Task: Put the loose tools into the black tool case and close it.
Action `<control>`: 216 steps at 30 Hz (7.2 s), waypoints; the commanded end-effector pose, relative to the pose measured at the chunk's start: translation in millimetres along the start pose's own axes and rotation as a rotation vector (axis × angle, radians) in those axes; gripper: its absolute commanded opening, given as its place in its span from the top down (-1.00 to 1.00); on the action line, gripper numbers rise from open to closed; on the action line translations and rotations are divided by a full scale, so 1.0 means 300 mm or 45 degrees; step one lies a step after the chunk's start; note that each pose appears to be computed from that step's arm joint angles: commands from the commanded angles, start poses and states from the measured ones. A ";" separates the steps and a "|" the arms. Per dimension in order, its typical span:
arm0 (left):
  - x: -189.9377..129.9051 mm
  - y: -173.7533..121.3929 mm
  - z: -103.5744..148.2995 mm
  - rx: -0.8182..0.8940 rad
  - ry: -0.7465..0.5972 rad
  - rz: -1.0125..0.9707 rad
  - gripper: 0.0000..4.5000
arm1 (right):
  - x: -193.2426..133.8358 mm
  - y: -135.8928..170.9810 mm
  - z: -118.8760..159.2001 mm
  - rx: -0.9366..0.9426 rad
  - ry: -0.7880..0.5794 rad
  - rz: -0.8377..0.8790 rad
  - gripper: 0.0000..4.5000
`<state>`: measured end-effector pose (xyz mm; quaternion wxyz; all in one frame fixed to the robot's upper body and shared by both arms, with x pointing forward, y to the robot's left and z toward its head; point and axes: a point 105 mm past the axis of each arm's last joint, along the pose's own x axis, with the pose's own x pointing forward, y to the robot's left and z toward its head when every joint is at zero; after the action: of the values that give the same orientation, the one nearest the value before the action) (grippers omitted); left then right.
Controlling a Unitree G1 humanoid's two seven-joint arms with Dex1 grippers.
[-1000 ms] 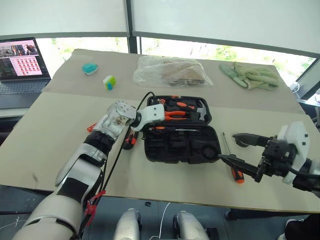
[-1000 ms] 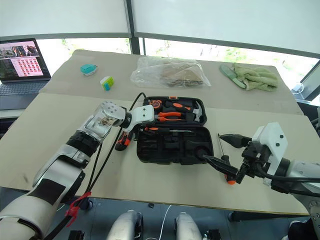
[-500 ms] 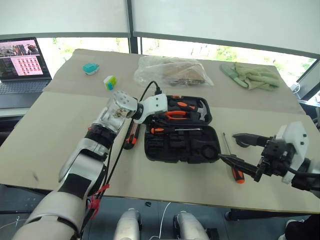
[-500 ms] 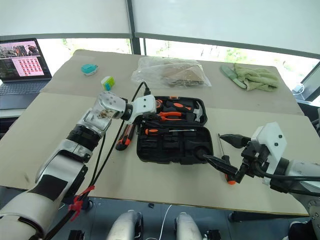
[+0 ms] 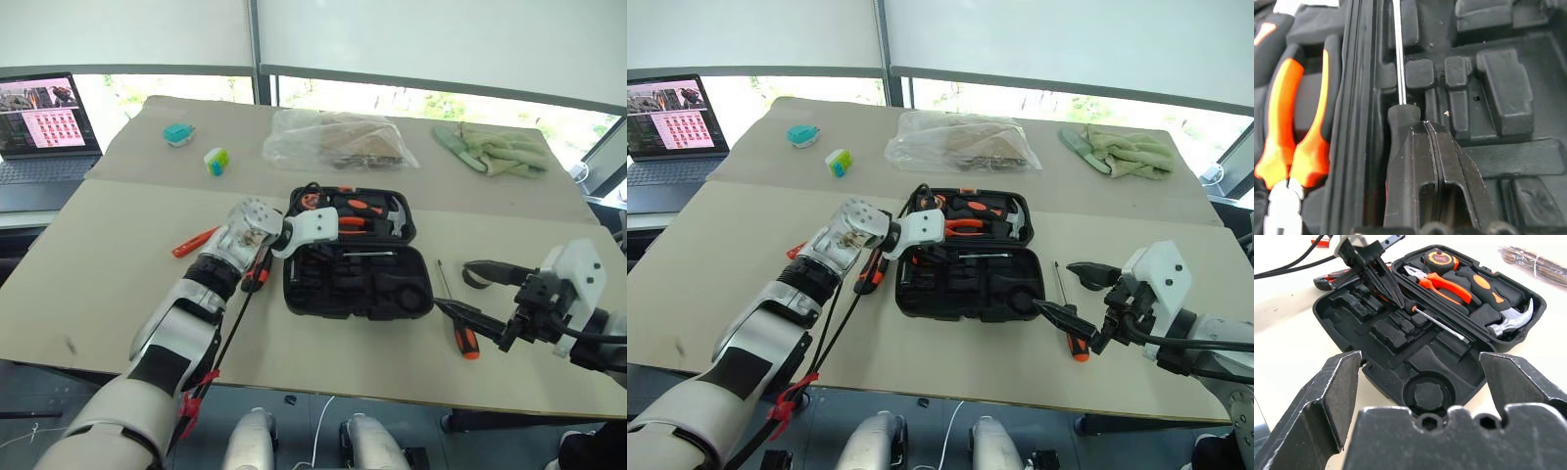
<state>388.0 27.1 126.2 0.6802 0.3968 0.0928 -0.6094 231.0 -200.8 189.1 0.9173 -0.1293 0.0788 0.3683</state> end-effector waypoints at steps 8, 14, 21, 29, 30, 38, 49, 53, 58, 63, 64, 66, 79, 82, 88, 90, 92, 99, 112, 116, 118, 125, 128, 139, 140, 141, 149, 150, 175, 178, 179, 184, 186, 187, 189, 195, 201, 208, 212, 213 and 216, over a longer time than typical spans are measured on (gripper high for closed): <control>-0.018 0.028 0.040 -0.052 -0.095 0.024 0.98 | 0.002 0.020 0.031 -0.029 -0.050 0.005 -1.00; -0.079 0.095 0.086 -0.181 -0.204 0.097 0.98 | 0.001 0.009 0.029 -0.025 -0.050 -0.003 -1.00; -0.021 0.069 0.047 -0.122 -0.098 0.074 0.98 | 0.008 0.010 0.034 -0.021 -0.061 0.002 -1.00; 0.050 -0.007 -0.046 0.009 0.081 -0.010 0.98 | 0.011 0.005 0.033 -0.010 -0.064 -0.010 -1.00; 0.053 -0.009 -0.053 0.012 0.090 -0.008 0.98 | 0.012 0.005 0.033 -0.010 -0.064 -0.011 -1.00; -0.001 0.044 0.029 -0.081 -0.125 0.047 0.98 | -0.011 -0.001 0.010 -0.010 -0.024 -0.072 -1.00; -0.422 -0.054 0.275 -0.267 -0.714 -0.316 -0.14 | -0.345 -0.020 -0.171 0.238 0.170 -0.607 -1.00; -0.459 -0.099 0.280 -0.278 -0.702 -0.358 -0.68 | -0.469 0.056 -0.229 0.337 0.274 -0.729 -1.00; -0.466 -0.112 0.289 -0.297 -0.729 -0.366 -0.96 | -0.458 0.088 -0.254 0.371 0.293 -0.713 -1.00; -0.457 -0.152 0.286 -0.274 -0.697 -0.405 -0.96 | -0.309 0.078 -0.266 0.363 0.235 -0.595 -1.00; -0.456 -0.155 0.285 -0.275 -0.689 -0.405 -0.96 | -0.280 0.072 -0.266 0.361 0.220 -0.579 -1.00; -0.454 -0.165 0.279 -0.260 -0.663 -0.407 -0.96 | -0.223 0.057 -0.275 0.374 0.197 -0.565 -1.00; -0.441 -0.178 0.235 -0.215 -0.545 -0.348 -1.00 | 0.003 -0.040 -0.429 0.437 0.336 -0.701 -0.77; -0.440 -0.163 0.223 -0.236 -0.550 -0.309 -1.00 | 0.016 -0.054 -0.420 0.425 0.291 -0.735 -0.37; -0.446 -0.153 0.210 -0.245 -0.545 -0.282 -1.00 | -0.001 -0.042 -0.428 0.476 0.253 -0.795 0.52; -0.450 -0.155 0.209 -0.247 -0.546 -0.273 -1.00 | -0.016 -0.048 -0.402 0.511 0.181 -0.837 0.53; -0.454 -0.157 0.208 -0.249 -0.546 -0.269 -1.00 | -0.027 -0.056 -0.362 0.514 0.105 -0.852 0.53; -0.476 -0.165 0.200 -0.261 -0.531 -0.243 -1.00 | -0.067 -0.136 -0.172 0.368 -0.074 -0.789 0.53; -0.550 -0.224 0.105 -0.413 -0.419 -0.163 -1.00 | 0.282 -0.075 0.068 -0.372 -0.009 0.426 0.53; -0.560 -0.228 0.101 -0.431 -0.411 -0.107 -1.00 | 0.364 -0.105 -0.010 -0.566 0.114 0.549 0.53; -0.564 -0.230 0.102 -0.437 -0.407 -0.090 -1.00 | 0.383 -0.117 -0.033 -0.639 0.145 0.590 0.53; -0.583 -0.231 0.108 -0.445 -0.403 -0.033 -1.00 | 0.447 -0.163 -0.038 -0.718 0.155 0.596 0.53; -0.582 -0.234 0.111 -0.445 -0.403 -0.027 -1.00 | 0.453 -0.168 -0.048 -0.750 0.165 0.615 0.53; -0.572 -0.219 0.123 -0.424 -0.403 -0.008 -1.00 | 0.463 -0.219 -0.104 -0.765 0.249 0.600 0.53; -0.571 -0.219 0.123 -0.423 -0.403 -0.008 -1.00 | 0.463 -0.220 -0.105 -0.759 0.251 0.598 0.53; -0.570 -0.216 0.123 -0.420 -0.404 -0.005 -1.00 | 0.463 -0.220 -0.107 -0.763 0.254 0.603 0.31; -0.564 -0.208 0.123 -0.413 -0.406 -0.004 -1.00 | 0.482 -0.193 -0.013 -0.650 0.094 0.590 -0.95; -0.564 -0.206 0.122 -0.413 -0.406 -0.003 -1.00 | 0.486 -0.186 0.003 -0.617 0.065 0.588 -0.95; -0.556 -0.190 0.101 -0.398 -0.394 -0.003 -1.00 | 0.525 -0.092 -0.144 -0.501 0.219 0.587 0.99; -0.548 -0.188 0.099 -0.400 -0.393 -0.003 -1.00 | 0.548 -0.112 -0.167 -0.557 0.282 0.521 0.99; -0.547 -0.187 0.098 -0.401 -0.394 -0.003 -1.00 | 0.555 -0.120 -0.172 -0.571 0.299 0.499 0.99; -0.533 -0.184 0.095 -0.408 -0.403 -0.004 -1.00 | 0.577 -0.147 -0.167 -0.559 0.320 0.405 0.99; -0.531 -0.181 0.092 -0.413 -0.405 0.003 -1.00 | 0.568 -0.131 -0.140 -0.531 0.271 0.436 0.99; -0.531 -0.181 0.090 -0.416 -0.406 0.006 -1.00 | 0.563 -0.123 -0.130 -0.515 0.253 0.448 0.99; -0.533 -0.179 0.082 -0.428 -0.402 0.026 -1.00 | 0.536 -0.089 -0.064 -0.450 0.146 0.505 0.99; -0.612 -0.173 0.022 -0.535 -0.362 0.268 -1.00 | 0.397 -0.059 0.170 -0.300 -0.154 0.511 0.99; -0.801 -0.339 -0.211 -0.861 -0.110 0.654 -1.00 | 0.239 0.001 0.257 -0.255 -0.211 0.602 0.87; -0.977 -0.524 -0.386 -1.057 0.186 0.931 -1.00 | 0.186 0.058 0.240 -0.264 -0.152 0.669 -0.12; -1.031 -0.551 -0.416 -1.073 0.242 0.981 -1.00 | 0.175 0.086 0.253 -0.272 -0.172 0.673 -0.72; -1.027 -0.537 -0.416 -1.057 0.246 0.965 -1.00 | 0.171 0.092 0.254 -0.272 -0.173 0.673 -0.92; -1.010 -0.466 -0.417 -0.991 0.265 0.905 -1.00 | 0.156 0.113 0.256 -0.279 -0.171 0.681 -0.97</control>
<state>220.9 349.0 156.2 0.9348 0.1474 0.2492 -0.2055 253.7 -123.4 234.0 0.7732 -0.1653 0.0275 0.6116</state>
